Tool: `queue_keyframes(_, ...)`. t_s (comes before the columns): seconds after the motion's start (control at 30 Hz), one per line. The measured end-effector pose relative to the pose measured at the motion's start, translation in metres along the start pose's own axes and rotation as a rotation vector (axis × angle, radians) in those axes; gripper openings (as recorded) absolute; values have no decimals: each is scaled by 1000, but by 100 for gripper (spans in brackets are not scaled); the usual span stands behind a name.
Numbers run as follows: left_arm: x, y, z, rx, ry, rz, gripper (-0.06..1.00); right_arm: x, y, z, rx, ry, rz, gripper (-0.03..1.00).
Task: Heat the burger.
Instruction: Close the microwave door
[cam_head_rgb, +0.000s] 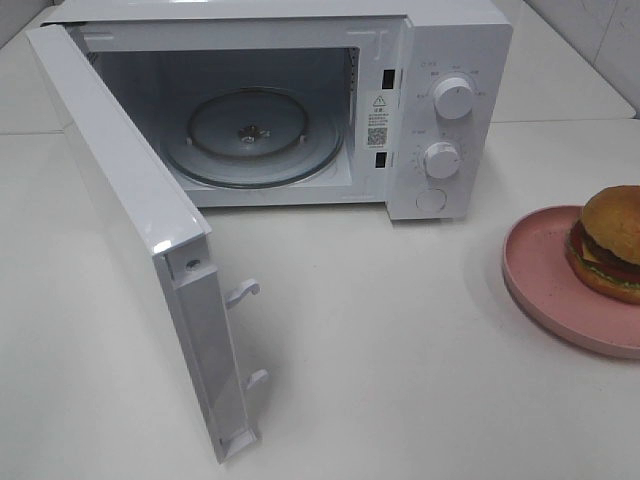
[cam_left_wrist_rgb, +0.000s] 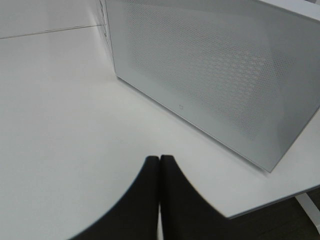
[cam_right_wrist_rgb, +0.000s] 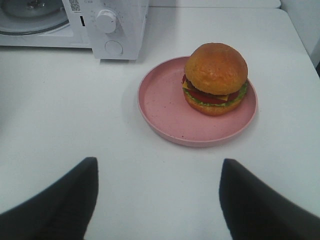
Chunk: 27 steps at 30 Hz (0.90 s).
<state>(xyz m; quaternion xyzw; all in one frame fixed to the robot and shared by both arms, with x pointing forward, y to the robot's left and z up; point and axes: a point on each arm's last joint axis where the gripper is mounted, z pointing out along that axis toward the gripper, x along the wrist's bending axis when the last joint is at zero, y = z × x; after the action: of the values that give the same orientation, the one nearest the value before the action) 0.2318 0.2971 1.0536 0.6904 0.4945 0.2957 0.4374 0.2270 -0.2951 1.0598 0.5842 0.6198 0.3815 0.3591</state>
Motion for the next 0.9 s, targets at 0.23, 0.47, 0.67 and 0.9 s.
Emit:
queue_keyframes(0.23,0,0,0,-5,0,14,0,0,2,2,-32,-1,0,59)
queue_keyframes(0.47,1,17,1,-106,7,29,0,0,0,8,-45,-1,3,55)
queue_keyframes(0.67,3,39,18,-151,15,23,0,0,0,8,-45,-1,3,55)
queue_keyframes(0.9,6,62,60,-80,17,5,0,0,0,8,-45,-1,3,54)
